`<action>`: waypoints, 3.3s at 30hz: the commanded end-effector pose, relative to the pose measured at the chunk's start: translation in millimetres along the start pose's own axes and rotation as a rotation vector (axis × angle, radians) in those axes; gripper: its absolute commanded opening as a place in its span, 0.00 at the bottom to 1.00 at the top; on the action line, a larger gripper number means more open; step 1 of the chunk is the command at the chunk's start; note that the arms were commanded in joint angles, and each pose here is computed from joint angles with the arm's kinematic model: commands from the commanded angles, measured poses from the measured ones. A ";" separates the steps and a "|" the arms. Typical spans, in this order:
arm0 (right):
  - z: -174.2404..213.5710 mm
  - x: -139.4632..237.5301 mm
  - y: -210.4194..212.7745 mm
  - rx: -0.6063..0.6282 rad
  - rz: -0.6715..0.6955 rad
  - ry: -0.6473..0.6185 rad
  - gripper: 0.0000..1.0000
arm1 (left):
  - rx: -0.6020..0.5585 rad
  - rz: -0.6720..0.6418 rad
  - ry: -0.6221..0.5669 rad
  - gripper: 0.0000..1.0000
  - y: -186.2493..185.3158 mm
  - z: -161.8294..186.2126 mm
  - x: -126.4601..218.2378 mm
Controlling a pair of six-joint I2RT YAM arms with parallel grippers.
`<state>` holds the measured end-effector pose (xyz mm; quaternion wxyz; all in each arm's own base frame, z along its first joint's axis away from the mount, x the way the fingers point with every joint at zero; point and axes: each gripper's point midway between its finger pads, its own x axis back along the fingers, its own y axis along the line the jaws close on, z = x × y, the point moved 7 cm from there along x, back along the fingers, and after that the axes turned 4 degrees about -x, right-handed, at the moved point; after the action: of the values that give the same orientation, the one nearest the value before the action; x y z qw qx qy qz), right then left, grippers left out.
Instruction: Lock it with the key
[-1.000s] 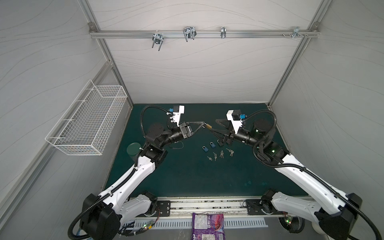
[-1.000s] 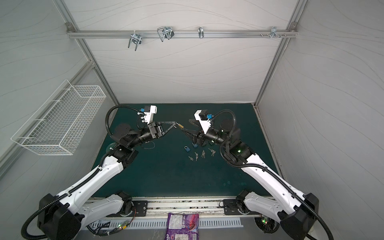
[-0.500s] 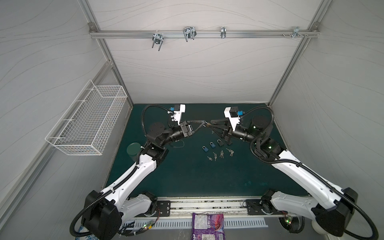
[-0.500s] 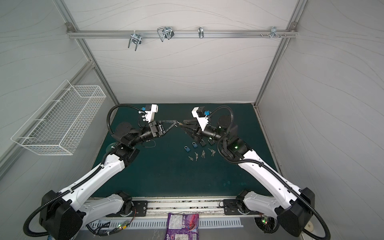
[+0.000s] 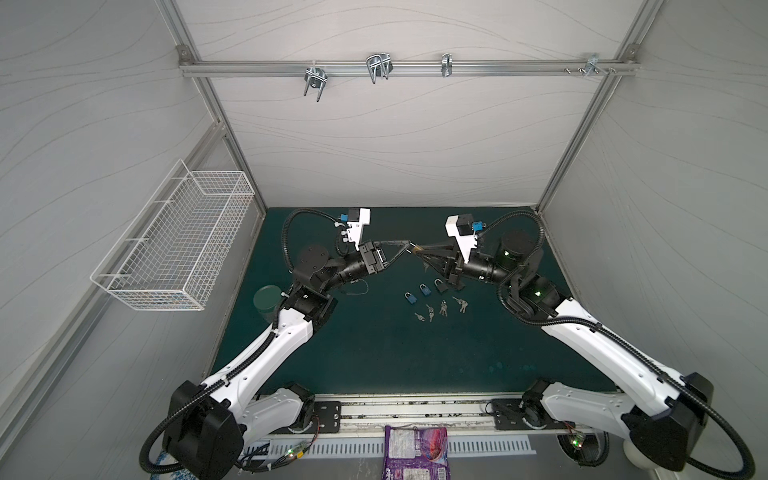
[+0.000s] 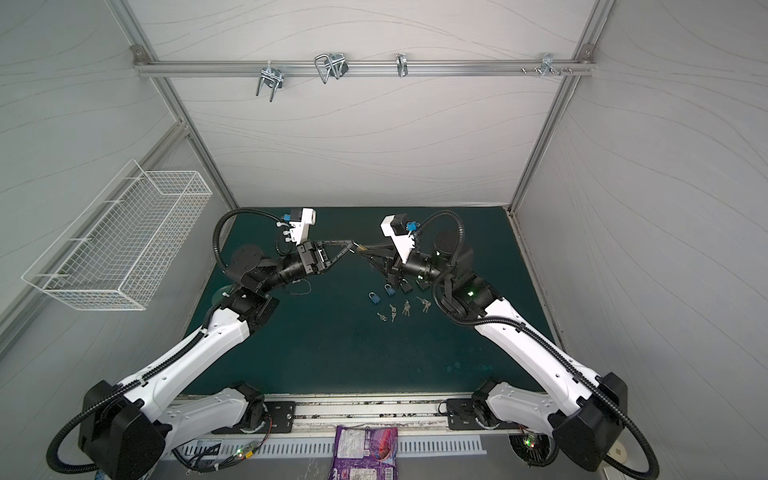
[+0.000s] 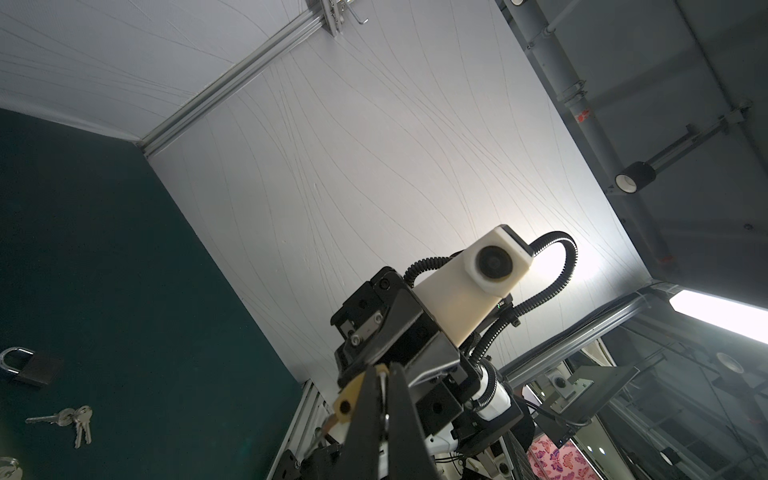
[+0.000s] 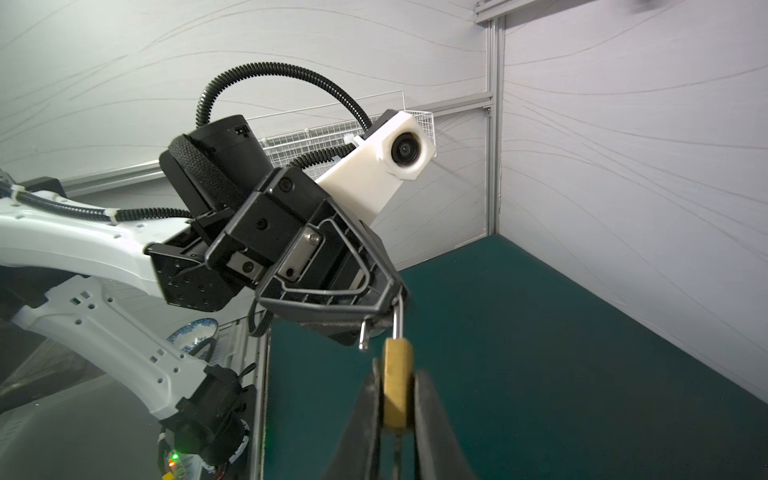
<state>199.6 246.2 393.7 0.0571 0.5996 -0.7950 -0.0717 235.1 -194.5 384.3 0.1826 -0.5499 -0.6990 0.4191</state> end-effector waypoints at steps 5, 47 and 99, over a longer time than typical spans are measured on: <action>-31.1 11.1 22.0 -0.095 -0.095 -0.004 0.00 | -0.184 0.102 0.009 0.00 -46.1 -17.8 2.3; -113.2 19.5 59.9 -0.228 -0.386 -0.131 0.00 | -0.319 0.190 0.286 0.00 -75.3 25.7 -15.5; -33.3 -7.1 33.4 -0.130 -0.102 0.145 0.46 | -0.329 0.103 0.068 0.00 -68.2 -28.9 24.9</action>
<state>177.4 258.9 428.3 0.1595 0.6323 -0.7524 -0.0928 215.0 -165.9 432.7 0.1271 -0.6008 -0.7286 0.3033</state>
